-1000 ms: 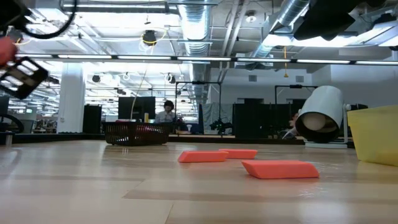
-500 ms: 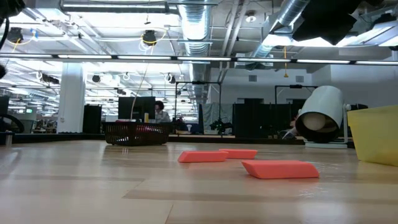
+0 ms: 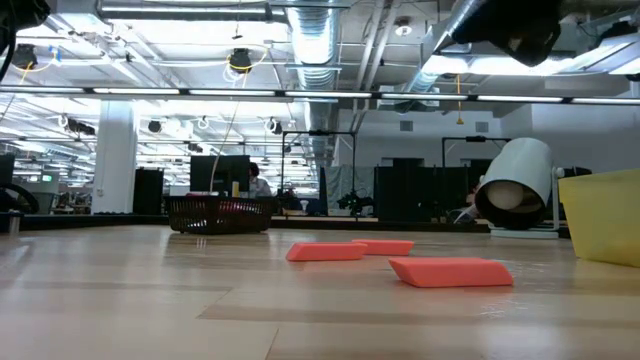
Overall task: Pick & Place School Supplies
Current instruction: Put the orange eraser into the bottom black basket
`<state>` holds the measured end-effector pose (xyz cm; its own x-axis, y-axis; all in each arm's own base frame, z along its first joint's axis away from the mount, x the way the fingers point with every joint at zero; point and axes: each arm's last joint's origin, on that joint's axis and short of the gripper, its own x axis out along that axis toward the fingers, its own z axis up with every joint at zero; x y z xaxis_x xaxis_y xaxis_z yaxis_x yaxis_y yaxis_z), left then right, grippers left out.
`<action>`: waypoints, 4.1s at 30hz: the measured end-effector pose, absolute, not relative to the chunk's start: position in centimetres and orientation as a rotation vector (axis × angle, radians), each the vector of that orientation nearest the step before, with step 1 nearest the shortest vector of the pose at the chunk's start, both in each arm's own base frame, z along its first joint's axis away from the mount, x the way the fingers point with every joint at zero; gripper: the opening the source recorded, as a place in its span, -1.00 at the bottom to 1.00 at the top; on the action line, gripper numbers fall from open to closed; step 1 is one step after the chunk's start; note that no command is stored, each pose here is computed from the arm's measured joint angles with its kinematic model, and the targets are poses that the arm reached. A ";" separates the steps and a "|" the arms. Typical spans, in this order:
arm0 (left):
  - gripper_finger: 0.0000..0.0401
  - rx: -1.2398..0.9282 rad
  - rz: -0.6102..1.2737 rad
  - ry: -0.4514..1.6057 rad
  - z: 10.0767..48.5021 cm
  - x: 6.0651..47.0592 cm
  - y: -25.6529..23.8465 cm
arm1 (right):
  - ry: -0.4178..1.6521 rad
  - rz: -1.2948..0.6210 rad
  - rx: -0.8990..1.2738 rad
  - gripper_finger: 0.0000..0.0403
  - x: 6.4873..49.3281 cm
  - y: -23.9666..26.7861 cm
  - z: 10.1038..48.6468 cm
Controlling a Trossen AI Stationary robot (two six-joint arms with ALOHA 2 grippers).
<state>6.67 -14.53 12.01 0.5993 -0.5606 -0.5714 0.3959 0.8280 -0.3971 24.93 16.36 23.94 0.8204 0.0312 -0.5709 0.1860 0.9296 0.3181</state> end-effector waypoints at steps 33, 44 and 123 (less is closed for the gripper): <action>-0.37 0.051 -0.150 0.125 20.5 14.7 -7.6 | 0.634 -0.240 0.209 -0.65 31.1 12.1 18.4; -0.55 0.042 -0.096 0.177 19.6 17.0 -4.7 | 0.697 -0.323 0.220 -0.99 32.9 10.6 14.5; -0.55 0.028 -0.143 0.218 15.9 20.7 -5.4 | 0.912 -0.176 0.389 -1.00 32.6 10.5 12.5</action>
